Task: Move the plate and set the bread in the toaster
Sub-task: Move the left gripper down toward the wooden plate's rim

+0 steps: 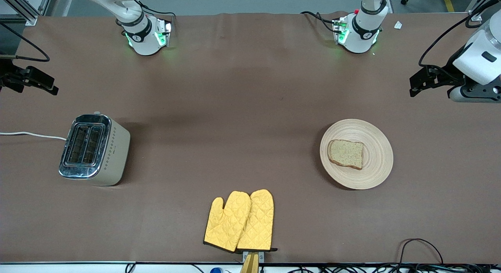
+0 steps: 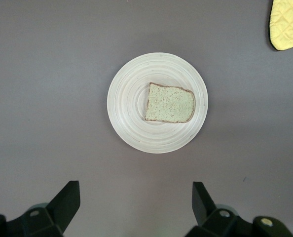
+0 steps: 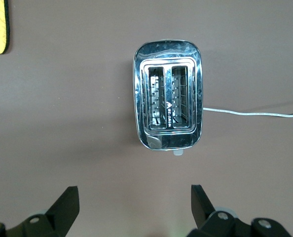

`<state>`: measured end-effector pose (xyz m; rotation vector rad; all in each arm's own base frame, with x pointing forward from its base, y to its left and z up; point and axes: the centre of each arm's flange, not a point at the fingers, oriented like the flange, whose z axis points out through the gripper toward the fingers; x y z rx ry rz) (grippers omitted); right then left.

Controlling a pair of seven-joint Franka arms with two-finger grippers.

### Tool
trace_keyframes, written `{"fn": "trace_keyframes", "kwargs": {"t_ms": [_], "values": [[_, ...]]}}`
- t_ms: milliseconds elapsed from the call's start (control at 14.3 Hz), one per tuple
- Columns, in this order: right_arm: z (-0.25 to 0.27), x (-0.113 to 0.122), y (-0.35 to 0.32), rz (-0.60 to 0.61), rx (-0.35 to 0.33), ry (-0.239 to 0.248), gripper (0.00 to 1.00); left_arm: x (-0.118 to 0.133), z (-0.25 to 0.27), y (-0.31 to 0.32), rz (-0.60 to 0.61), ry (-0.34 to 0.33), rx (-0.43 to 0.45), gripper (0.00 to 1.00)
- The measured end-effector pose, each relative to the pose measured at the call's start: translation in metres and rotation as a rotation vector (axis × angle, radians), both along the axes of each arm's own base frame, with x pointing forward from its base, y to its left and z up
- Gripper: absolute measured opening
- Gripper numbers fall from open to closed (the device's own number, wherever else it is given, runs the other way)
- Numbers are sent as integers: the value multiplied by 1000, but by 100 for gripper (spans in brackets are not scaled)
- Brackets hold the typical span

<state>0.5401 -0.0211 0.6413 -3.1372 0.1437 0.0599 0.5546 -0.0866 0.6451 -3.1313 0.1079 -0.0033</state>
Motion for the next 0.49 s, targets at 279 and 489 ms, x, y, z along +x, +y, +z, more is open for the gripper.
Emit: {"fn": "trace_keyframes", "kwargs": {"t_ms": [279,489], "values": [[0,0,0,0,0,0,100,0,0,0,0,0,0,100],[0,0,0,0,0,0,100,0,-1,2,17,1,0,100]]}}
